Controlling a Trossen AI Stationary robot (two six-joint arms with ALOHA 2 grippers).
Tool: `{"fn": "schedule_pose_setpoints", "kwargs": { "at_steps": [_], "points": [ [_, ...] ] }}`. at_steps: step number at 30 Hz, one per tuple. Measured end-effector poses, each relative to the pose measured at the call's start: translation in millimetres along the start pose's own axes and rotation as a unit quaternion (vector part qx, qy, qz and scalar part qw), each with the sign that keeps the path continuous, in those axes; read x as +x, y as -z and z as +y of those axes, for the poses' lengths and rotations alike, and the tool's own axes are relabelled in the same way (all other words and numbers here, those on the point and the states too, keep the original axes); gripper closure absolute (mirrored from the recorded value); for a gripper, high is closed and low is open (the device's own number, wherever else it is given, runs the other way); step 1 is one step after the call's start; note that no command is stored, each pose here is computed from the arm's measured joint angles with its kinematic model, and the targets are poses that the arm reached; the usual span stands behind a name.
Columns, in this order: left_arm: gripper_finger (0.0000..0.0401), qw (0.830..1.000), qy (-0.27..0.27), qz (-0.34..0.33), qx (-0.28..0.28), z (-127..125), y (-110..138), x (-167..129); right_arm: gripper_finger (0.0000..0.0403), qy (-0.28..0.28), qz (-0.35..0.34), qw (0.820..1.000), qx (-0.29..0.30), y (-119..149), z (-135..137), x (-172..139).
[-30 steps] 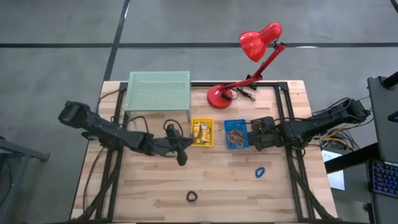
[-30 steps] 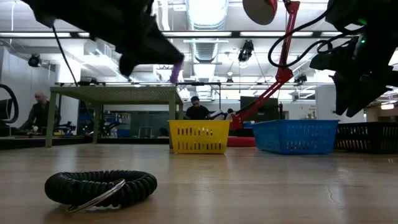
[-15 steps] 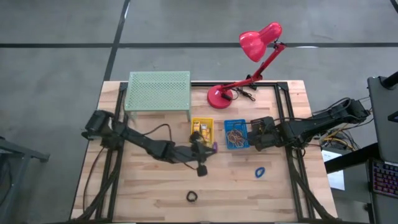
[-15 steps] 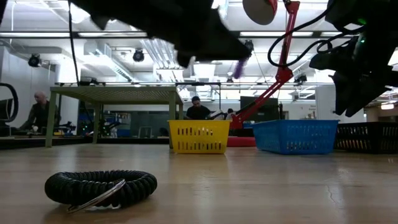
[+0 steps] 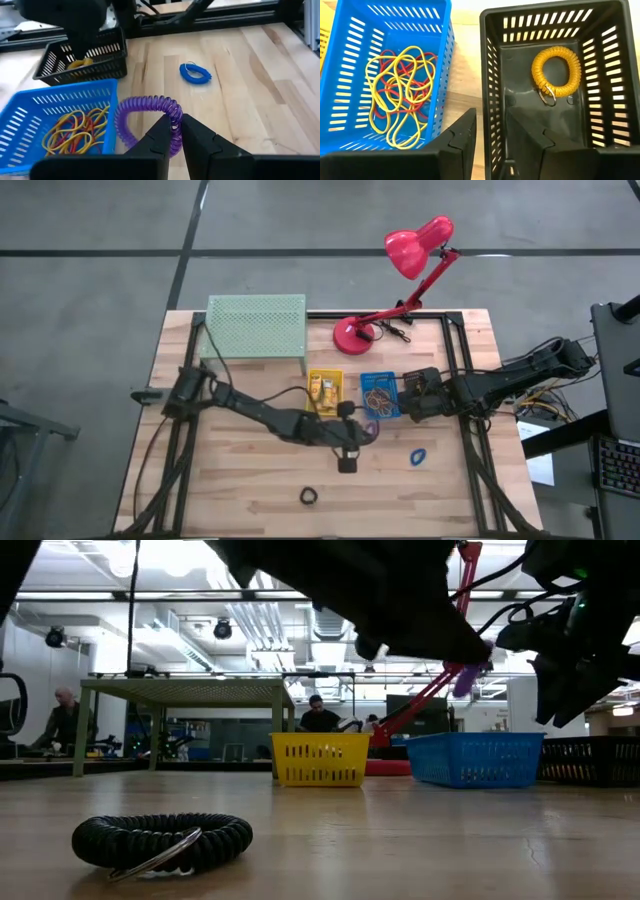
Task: Pick & Place Office Desk Supplies
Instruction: Put the violet spring keychain into the black basket
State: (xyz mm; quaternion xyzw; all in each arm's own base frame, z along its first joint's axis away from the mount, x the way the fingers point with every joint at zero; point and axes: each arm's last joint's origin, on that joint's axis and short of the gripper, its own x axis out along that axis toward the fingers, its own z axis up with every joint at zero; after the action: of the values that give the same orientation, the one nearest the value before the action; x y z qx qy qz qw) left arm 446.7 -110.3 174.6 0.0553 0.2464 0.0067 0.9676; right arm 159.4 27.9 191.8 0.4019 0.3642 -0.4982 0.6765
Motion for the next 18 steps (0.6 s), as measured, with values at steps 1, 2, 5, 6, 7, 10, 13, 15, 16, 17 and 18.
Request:
{"fn": "schedule_pose_setpoints", "kwargs": {
  "at_steps": [1,2,5,6,7,10,13,15,16,17,18],
  "points": [
    [0.0359,1.000,0.002,0.002,0.000,-0.3,1.9,3.3,0.0303,-0.001,0.000,1.000,0.000,0.1,0.2,0.0],
    [0.0359,1.000,0.004,-0.002,-0.002,-0.8,2.5,6.2,0.0304,-0.001,0.000,1.000,0.000,0.0,0.2,0.0],
    [0.0359,1.000,0.004,-0.001,-0.002,-2.5,6.4,13.2,0.0307,-0.003,0.000,1.000,0.001,0.1,0.7,0.0],
    [0.0359,1.000,0.004,-0.001,-0.002,-3.1,7.3,15.3,0.0307,-0.004,0.000,1.000,0.002,0.1,0.8,0.0],
    [0.0359,1.000,0.004,-0.001,-0.003,-3.4,7.6,16.6,0.0307,-0.004,0.000,1.000,0.002,0.1,0.8,0.0],
    [0.0359,1.000,0.014,0.003,-0.012,-4.5,11.2,20.2,0.0305,-0.005,0.000,1.000,0.002,0.1,1.0,0.0],
    [0.0359,0.999,0.029,0.014,-0.013,-6.4,18.5,24.8,0.0301,-0.006,0.000,1.000,0.002,0.1,1.2,0.0],
    [0.0359,0.999,0.044,0.021,-0.012,-7.7,23.4,28.0,0.0299,-0.006,0.001,1.000,0.003,0.1,1.3,0.0],
    [0.0359,0.998,0.050,0.026,-0.012,-8.6,26.6,30.1,0.0298,-0.007,0.000,1.000,0.003,0.1,1.4,0.0],
    [0.0359,0.998,0.053,0.030,-0.013,-9.3,30.0,32.2,0.0298,-0.007,0.001,1.000,0.003,0.2,1.5,0.0],
    [0.0359,0.998,0.055,0.035,-0.014,-10.0,33.9,34.7,0.0298,-0.008,0.001,1.000,0.003,0.2,1.6,0.0]
  ]
}}
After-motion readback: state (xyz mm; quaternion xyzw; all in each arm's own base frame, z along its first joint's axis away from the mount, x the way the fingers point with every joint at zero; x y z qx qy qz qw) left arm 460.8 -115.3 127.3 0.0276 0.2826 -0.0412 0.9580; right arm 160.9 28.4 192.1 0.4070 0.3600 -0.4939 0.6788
